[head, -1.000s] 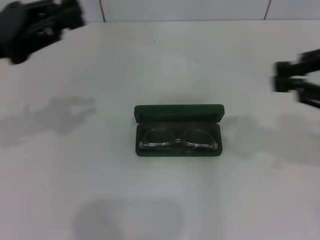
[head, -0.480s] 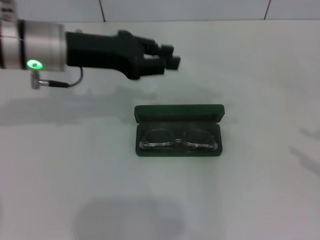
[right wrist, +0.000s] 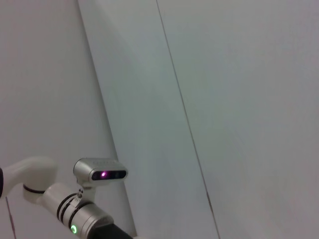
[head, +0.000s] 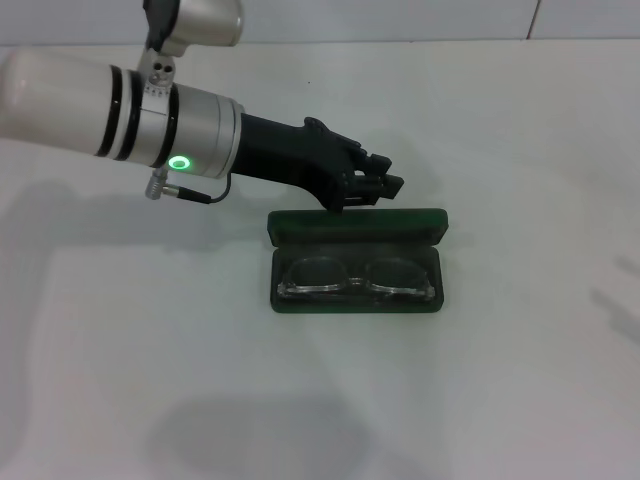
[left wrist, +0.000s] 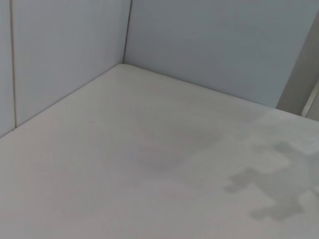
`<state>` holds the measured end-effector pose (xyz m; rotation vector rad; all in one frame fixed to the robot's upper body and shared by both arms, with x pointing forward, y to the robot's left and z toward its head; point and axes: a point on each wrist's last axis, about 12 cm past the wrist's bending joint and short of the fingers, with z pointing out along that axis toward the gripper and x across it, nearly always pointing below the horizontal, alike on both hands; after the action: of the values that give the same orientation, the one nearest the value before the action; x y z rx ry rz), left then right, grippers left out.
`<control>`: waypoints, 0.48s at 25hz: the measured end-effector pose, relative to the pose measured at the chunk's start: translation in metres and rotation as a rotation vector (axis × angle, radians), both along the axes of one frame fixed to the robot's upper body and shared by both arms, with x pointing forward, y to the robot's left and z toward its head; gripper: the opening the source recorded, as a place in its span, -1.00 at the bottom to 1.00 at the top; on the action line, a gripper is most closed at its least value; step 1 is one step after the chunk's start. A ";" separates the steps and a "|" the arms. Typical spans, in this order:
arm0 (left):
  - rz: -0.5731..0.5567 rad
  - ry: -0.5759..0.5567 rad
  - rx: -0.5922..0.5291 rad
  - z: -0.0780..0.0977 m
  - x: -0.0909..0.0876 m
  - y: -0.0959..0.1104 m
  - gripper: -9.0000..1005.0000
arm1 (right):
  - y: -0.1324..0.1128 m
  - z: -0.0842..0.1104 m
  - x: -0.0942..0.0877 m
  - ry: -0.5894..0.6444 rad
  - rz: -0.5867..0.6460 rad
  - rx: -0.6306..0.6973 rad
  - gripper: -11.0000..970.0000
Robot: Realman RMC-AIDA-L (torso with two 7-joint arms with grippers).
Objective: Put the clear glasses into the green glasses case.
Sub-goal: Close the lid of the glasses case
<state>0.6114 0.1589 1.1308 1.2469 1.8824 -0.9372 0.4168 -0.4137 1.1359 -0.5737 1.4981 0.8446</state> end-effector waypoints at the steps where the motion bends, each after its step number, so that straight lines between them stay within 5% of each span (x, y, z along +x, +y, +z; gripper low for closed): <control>1: 0.002 0.001 0.001 -0.001 0.000 0.000 -0.34 | 0.001 -0.001 0.001 0.006 0.005 -0.001 0.18; 12: 0.018 0.019 0.018 -0.009 -0.002 0.004 -0.40 | 0.007 -0.007 0.009 -0.001 0.010 0.016 0.18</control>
<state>0.6099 0.1626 1.1222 1.2332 1.9175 -0.9273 0.4254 -0.4068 1.1285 -0.5704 1.4872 0.8635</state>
